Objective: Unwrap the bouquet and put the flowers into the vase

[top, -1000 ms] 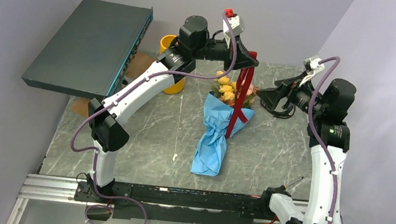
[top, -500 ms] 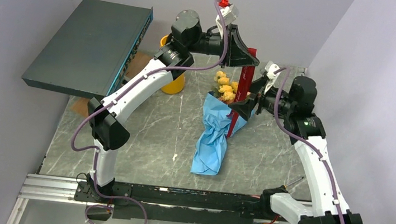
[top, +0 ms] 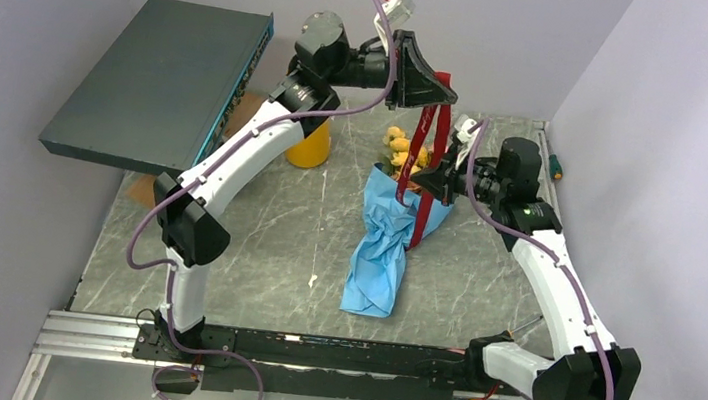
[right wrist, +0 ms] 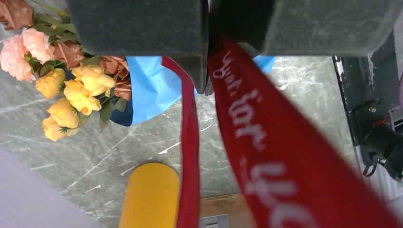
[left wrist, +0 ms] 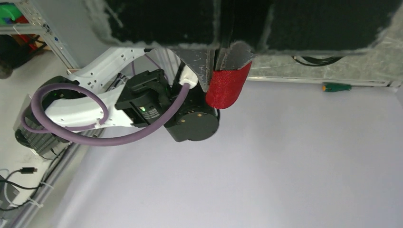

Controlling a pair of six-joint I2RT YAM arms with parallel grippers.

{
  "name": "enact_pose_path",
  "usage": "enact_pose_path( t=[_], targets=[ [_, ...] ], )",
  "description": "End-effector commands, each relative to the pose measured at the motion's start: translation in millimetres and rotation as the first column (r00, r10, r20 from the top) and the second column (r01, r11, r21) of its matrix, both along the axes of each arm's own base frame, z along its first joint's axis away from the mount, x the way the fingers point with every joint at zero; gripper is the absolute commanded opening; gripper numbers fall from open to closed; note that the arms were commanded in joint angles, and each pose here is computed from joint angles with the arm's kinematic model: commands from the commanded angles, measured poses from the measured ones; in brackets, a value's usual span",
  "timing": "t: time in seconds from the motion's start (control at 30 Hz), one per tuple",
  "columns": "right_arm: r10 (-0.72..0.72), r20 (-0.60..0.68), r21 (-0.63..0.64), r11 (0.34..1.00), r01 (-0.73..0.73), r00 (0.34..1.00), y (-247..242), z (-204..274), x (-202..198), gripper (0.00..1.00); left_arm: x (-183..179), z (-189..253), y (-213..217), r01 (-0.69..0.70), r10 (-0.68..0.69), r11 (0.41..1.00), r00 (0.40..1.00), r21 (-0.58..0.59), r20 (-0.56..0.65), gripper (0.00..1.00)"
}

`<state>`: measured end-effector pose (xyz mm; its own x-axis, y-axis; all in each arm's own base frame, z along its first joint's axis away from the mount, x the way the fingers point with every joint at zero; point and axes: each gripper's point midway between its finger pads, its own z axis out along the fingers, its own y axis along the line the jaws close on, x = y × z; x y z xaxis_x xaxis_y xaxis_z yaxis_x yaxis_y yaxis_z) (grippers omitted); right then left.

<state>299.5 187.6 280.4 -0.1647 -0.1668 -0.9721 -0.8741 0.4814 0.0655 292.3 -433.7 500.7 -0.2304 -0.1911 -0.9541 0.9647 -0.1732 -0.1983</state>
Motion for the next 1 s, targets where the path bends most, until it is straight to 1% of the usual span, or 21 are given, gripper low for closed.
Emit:
enact_pose_path(
  t=[0.0,0.2,0.3,0.33,0.37,0.4,0.43,0.47,0.5,0.53,0.63,0.7,0.9,0.97],
  targets=[
    [0.014,0.078,0.049,0.999,-0.018,0.997,11.7,28.3,2.6,0.00,-13.3,49.2,26.2,-0.057,0.063,0.994,0.996,-0.089,0.064,0.00],
    [-0.035,0.118,0.091,0.996,0.024,0.992,10.9,72.9,8.8,0.00,10.1,32.7,34.7,-0.159,0.161,0.986,0.987,-0.055,0.027,0.00],
    [-0.064,0.118,0.096,0.994,0.053,0.991,8.8,84.9,14.8,0.00,7.3,33.9,38.1,-0.143,0.145,0.988,0.989,-0.056,0.036,0.00],
    [-0.064,0.113,0.095,0.994,0.053,0.992,9.4,86.3,16.3,0.03,3.8,35.5,38.5,-0.129,0.132,0.990,0.990,-0.061,0.044,0.00],
    [-0.060,0.110,0.094,0.994,0.050,0.992,10.1,87.0,17.2,0.24,1.0,36.9,39.5,-0.118,0.121,0.991,0.992,-0.066,0.048,0.00],
    [-0.061,0.110,0.094,0.994,0.050,0.992,10.6,86.6,19.5,0.53,-1.8,38.2,39.9,-0.105,0.108,0.992,0.993,-0.071,0.052,0.00],
    [-0.061,0.125,0.100,0.994,0.049,0.990,11.1,88.9,21.6,0.77,-5.4,40.4,40.7,-0.087,0.092,0.993,0.994,-0.076,0.057,0.00],
    [-0.058,0.137,0.107,0.993,0.044,0.989,12.3,90.2,23.7,0.88,-8.4,42.9,41.6,-0.073,0.078,0.994,0.995,-0.081,0.059,0.00],
    [-0.047,0.150,0.109,0.994,0.031,0.988,14.4,91.1,25.4,0.96,-11.7,45.6,42.1,-0.056,0.061,0.995,0.996,-0.086,0.064,0.00],
    [-0.031,0.165,0.110,0.994,0.013,0.986,16.4,93.1,26.3,0.98,-13.9,47.6,42.6,-0.042,0.048,0.995,0.997,-0.088,0.063,0.00],
    [0.041,0.176,0.117,0.991,-0.062,0.983,26.8,100.3,28.5,1.00,-19.5,53.1,43.3,-0.012,0.017,0.995,0.998,-0.095,0.056,0.00],
    [0.079,0.178,0.122,0.987,-0.102,0.981,34.5,102.4,27.8,0.97,-21.0,56.8,43.5,-0.003,0.008,0.995,0.999,-0.101,0.053,0.00],
    [0.114,0.152,0.142,0.980,-0.136,0.982,49.2,94.5,34.7,0.76,-27.8,74.1,47.3,0.016,-0.009,0.990,0.999,-0.138,0.053,0.00],
    [0.120,0.144,0.161,0.977,-0.143,0.982,53.0,91.8,35.8,0.67,-27.5,79.1,48.2,0.006,0.002,0.989,0.998,-0.146,0.058,0.00]
  ],
)
